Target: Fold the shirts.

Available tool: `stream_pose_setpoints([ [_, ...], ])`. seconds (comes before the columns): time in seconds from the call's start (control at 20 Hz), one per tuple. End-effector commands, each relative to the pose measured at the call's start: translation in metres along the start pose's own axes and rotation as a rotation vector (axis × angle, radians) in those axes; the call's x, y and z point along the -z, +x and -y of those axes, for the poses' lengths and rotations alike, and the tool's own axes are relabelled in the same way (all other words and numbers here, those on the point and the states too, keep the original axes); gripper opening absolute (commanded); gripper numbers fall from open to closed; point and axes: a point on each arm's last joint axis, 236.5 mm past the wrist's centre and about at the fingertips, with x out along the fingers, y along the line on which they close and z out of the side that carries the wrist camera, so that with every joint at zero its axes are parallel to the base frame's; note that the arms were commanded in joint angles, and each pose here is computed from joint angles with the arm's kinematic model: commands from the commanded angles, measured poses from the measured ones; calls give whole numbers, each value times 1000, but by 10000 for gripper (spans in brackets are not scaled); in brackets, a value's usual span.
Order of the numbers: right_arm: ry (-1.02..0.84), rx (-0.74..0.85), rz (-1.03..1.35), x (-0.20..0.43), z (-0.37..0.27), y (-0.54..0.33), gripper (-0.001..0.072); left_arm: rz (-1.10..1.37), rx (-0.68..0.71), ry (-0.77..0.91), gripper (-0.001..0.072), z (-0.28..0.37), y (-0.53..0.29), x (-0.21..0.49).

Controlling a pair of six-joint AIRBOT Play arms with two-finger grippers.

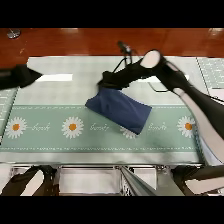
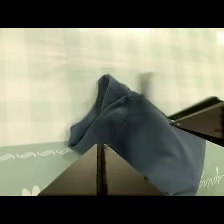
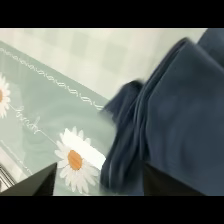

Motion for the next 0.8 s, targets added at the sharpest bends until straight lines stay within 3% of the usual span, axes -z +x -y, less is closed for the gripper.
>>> stream_pose_setpoints([
  [0.0,60,-34,-77,-8,18,4,619,-15,-4,-66,27,-15,12,37],
  [0.15,32,57,-58,-18,55,-111,619,-56,-8,-93,27,-23,20,55],
  [0.3,49,441,0,28,130,-209,619,-86,-12,-117,27,-29,27,69],
  [0.4,177,556,155,73,169,-225,618,-110,-15,-135,27,-34,31,81],
  [0.55,498,379,395,137,194,-174,618,-152,-7,-135,27,-34,38,98],
  [0.65,646,258,402,166,204,-136,618,-182,5,-129,27,-29,43,110],
  [0.75,673,228,335,180,210,-115,618,-196,14,-118,27,-25,48,116],
])
